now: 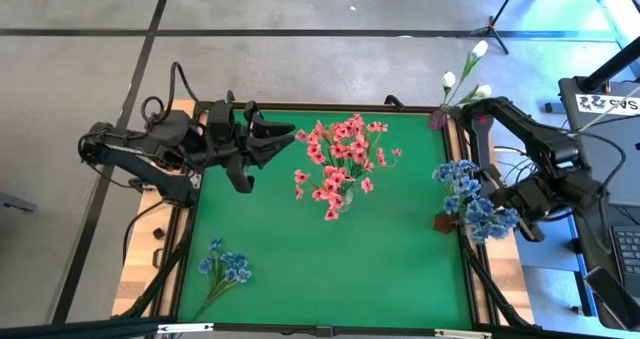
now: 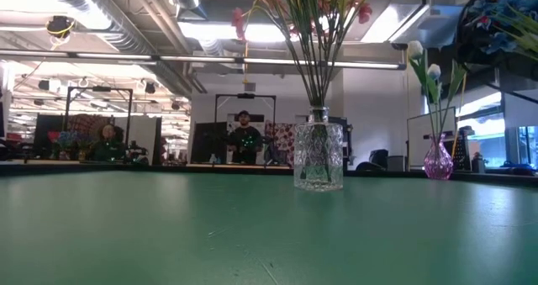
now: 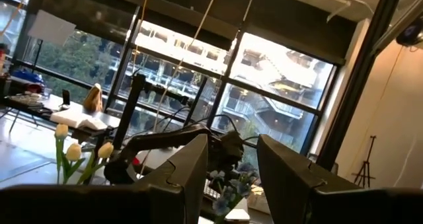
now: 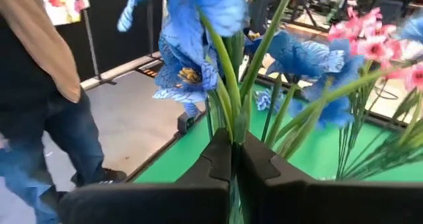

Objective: Sort flowers into vase by color
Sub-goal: Put the right blue flowers into the red vase

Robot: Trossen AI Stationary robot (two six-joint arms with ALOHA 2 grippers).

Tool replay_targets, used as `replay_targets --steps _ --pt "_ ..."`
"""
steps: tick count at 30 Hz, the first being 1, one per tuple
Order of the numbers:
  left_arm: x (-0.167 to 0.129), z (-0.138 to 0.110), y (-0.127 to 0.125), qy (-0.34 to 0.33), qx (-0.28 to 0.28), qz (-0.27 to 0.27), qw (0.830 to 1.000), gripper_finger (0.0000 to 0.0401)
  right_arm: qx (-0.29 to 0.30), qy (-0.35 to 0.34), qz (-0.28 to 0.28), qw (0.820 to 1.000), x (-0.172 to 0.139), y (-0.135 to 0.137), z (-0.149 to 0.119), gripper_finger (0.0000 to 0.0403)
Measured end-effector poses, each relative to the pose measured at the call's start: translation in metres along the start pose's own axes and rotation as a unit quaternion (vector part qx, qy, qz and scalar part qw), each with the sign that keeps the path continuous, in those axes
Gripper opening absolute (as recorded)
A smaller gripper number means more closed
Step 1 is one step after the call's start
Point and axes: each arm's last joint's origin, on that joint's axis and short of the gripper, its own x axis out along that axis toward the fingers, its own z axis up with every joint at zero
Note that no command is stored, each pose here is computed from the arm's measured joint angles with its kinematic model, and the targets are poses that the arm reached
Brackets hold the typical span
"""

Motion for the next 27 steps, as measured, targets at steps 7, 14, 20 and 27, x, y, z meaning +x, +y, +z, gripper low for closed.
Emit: replay_targets --steps 7,14,20,27 --pt "0.0 0.001 0.0 -0.002 -0.005 -0.001 1.0 0.0128 0.003 0.053 0.046 0.997 -0.004 -0.009 -0.002 0.0002" --pt "0.0 0.0 0.0 -0.002 -0.028 -0.001 1.0 0.0128 -0.004 0.083 0.043 0.996 0.001 -0.01 -0.026 0.0002" --pt "0.003 -0.004 -0.002 0.003 -0.025 -0.001 1.0 0.0128 -0.028 0.088 0.034 0.995 0.001 -0.012 -0.03 0.0003" --pt "0.006 -0.009 -0.002 0.009 -0.022 0.002 1.0 0.0128 -0.017 0.098 0.038 0.994 0.001 -0.012 -0.031 0.0003"
